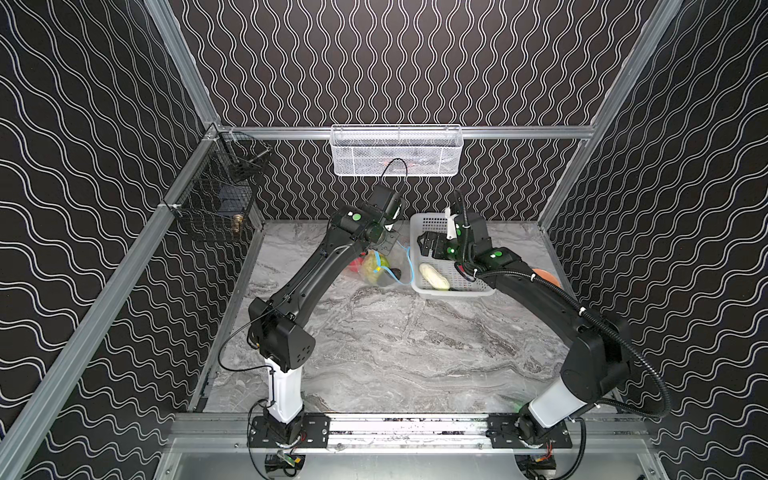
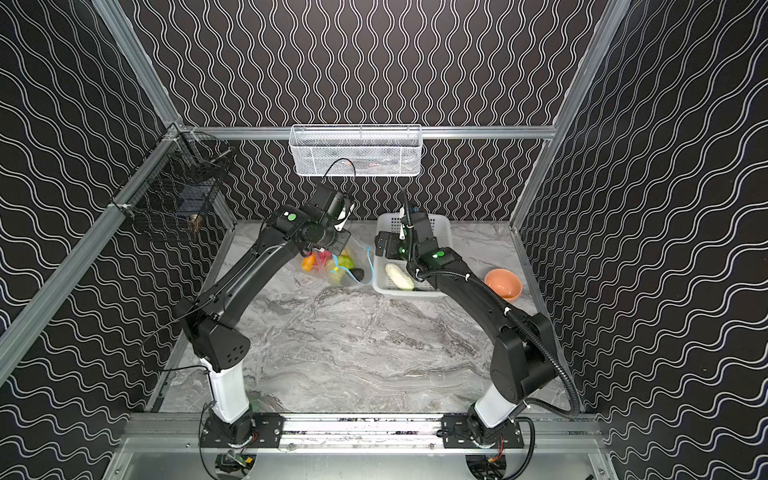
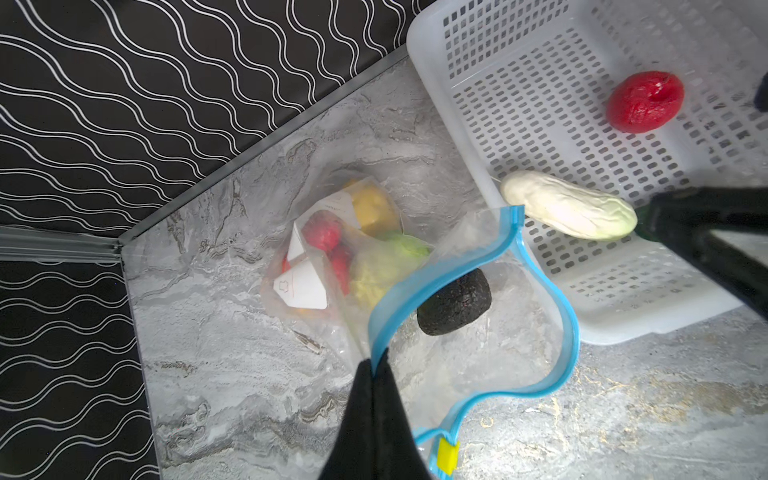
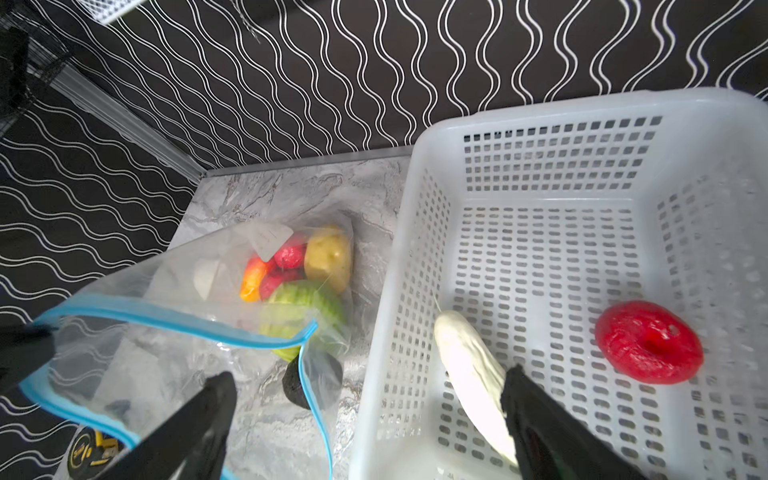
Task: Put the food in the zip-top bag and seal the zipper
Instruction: 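Withdraw the right gripper from the bag and move over the basket, then lower the right gripper onto the red apple and close on it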
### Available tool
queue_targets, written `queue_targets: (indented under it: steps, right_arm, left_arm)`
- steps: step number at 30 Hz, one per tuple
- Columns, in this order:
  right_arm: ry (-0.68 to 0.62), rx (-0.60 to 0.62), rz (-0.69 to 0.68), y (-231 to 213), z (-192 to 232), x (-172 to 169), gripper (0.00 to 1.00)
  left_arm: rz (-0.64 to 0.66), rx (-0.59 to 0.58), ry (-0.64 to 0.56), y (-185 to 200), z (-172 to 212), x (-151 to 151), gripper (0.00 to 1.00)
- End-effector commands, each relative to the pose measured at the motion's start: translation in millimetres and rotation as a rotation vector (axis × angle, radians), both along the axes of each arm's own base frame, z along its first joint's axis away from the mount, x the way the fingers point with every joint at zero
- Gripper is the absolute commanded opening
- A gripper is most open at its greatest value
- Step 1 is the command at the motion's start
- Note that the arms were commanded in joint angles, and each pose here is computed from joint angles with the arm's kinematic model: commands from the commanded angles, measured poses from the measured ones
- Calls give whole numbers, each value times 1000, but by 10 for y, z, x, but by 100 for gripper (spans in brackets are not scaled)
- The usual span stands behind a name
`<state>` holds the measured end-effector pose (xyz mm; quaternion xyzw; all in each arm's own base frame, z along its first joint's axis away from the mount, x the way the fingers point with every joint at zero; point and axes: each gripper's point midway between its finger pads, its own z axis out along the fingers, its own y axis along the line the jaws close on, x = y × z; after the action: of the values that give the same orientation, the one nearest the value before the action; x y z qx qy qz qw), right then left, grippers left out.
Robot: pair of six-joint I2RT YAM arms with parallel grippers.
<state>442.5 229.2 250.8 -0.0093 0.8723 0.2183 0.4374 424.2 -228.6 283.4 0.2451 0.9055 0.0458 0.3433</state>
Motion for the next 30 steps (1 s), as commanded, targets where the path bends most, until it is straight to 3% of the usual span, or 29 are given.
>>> queue_targets:
  steps: [1,14,30]
  right_arm:
    - [49,-3,-59,-147,-72,42,99]
    - [198,-79,-236,-594,-426,201,99]
    - [324,-217,-450,-974,-728,314,99]
  left_arm:
    - [-38,-41,-1,-97,33,-6,0]
    - [29,-9,-28,18,45,48,0]
    - [17,8,-17,32,15,16,0]
